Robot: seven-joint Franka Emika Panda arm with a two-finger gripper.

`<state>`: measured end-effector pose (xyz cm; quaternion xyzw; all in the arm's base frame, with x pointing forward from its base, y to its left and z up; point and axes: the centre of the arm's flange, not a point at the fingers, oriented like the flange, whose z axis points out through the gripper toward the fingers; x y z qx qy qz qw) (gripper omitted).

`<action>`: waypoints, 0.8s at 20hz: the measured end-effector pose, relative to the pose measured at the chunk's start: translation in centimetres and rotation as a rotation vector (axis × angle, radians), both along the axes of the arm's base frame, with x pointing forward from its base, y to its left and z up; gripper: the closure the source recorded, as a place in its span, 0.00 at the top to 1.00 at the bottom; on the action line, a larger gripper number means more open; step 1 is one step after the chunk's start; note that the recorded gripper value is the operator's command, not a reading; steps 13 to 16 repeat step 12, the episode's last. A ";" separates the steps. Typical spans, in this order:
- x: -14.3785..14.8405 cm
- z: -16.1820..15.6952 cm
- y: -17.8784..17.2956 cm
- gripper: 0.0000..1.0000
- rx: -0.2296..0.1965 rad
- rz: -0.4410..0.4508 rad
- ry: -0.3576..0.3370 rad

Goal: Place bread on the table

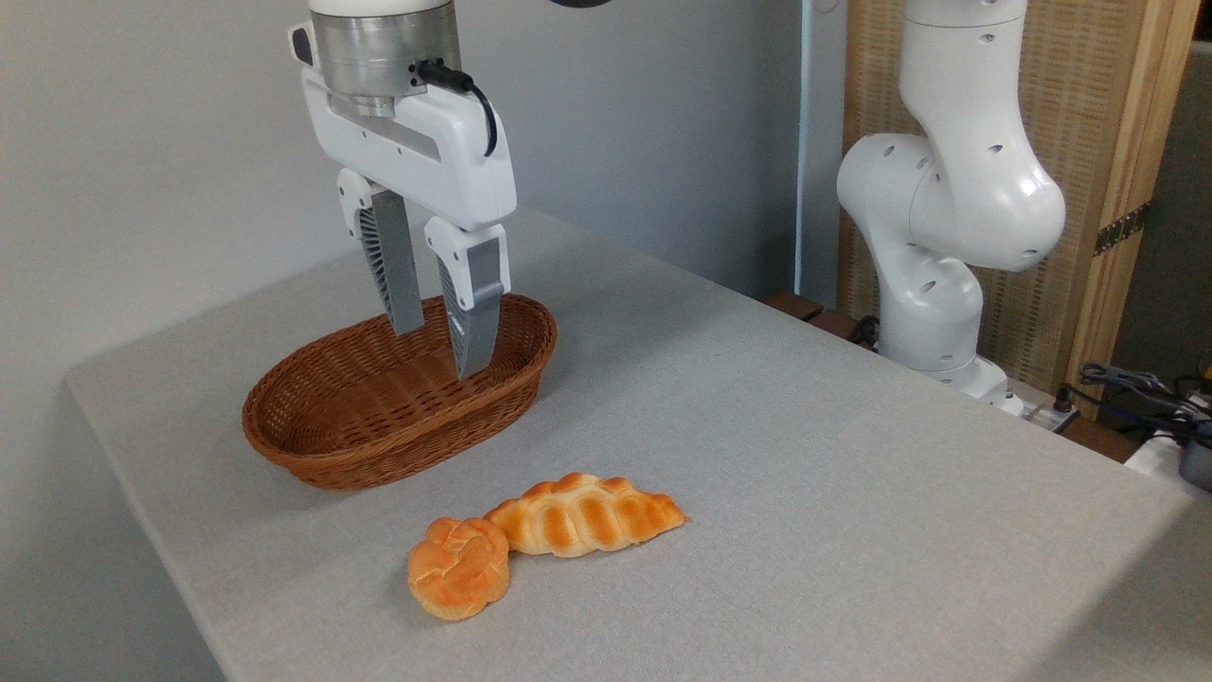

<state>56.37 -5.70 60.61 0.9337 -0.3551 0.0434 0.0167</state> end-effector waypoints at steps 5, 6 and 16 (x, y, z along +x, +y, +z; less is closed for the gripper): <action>-0.5 0.7 0.0 1.00 0.003 -0.003 0.034; -0.6 0.8 0.1 1.00 0.003 -0.002 0.038; -0.8 0.6 0.6 1.00 0.006 -0.004 0.065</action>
